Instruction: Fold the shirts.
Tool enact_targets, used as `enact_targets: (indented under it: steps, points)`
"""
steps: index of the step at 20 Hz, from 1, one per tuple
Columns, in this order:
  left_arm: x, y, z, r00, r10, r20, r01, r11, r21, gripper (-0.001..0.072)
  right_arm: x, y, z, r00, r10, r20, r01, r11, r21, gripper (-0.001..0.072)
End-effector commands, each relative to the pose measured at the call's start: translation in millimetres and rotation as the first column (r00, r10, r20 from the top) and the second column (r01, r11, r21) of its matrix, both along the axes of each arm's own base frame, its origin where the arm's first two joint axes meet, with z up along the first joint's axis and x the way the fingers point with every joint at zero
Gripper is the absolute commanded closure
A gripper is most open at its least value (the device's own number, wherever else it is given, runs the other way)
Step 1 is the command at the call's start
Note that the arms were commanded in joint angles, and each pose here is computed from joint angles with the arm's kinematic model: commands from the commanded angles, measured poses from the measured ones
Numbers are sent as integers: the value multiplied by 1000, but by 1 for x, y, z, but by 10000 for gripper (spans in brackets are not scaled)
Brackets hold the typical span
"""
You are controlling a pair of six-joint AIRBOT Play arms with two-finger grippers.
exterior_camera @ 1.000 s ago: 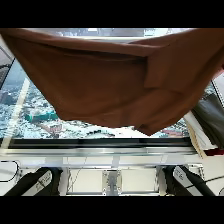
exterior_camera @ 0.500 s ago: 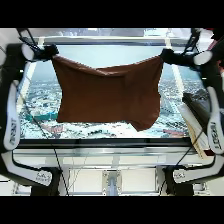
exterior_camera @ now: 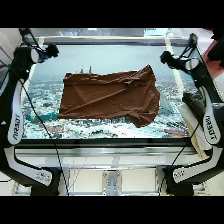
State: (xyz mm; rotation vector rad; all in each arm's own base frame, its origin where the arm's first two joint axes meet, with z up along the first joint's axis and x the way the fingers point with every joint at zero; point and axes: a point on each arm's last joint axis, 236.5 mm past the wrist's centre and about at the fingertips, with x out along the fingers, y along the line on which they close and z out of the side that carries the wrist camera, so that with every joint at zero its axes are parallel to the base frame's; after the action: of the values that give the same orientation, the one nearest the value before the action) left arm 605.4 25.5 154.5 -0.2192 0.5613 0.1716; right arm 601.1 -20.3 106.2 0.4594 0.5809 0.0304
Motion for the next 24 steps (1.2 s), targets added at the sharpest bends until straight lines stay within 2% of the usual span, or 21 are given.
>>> enact_targets:
  steps: [1, 2, 6, 9, 11, 13, 15, 17, 20, 24]
  points:
    - [-53, 50, 41, 995, 39, -89, -16, 969, 246, 277, -77, -71, 6, 976, -27, -215, 0, 992, -124, 324]
    - [-74, 65, 41, 988, 71, -139, -28, 956, 292, 290, -101, -84, 9, 967, -36, -254, 1, 990, -138, 324]
    - [-172, 95, -38, 930, 177, -322, -99, 965, 243, 290, -186, -82, -20, 934, -5, -357, -35, 994, -108, 324]
    - [-259, 72, -126, 885, 217, -412, -195, 976, 95, 290, -230, -49, -70, 927, -6, -375, 43, 995, 91, 324]
    - [-292, 49, -164, 875, 244, -417, -292, 955, -56, 290, -247, -23, -100, 925, -19, -380, 119, 963, 241, 324]
    - [-297, 28, -180, 875, 236, -422, -340, 921, -190, 290, -265, 7, -132, 902, 3, -431, 182, 904, 386, 323]
    - [-293, 13, -181, 879, 219, -424, -357, 892, -278, 290, -274, 16, -155, 889, -40, -456, 275, 844, 461, 322]
    - [-290, -1, -179, 886, 185, -424, -346, 874, -342, 290, -279, 19, -173, 885, -76, -459, 324, 809, 490, 322]
    - [-287, -18, -176, 903, 113, -415, -288, 875, -390, 289, -289, 26, -202, 857, -88, -508, 376, 781, 499, 322]
    - [-285, -25, -175, 906, 100, -412, -287, 860, -422, 288, -267, 44, -216, 874, -101, -476, 368, 778, 510, 322]
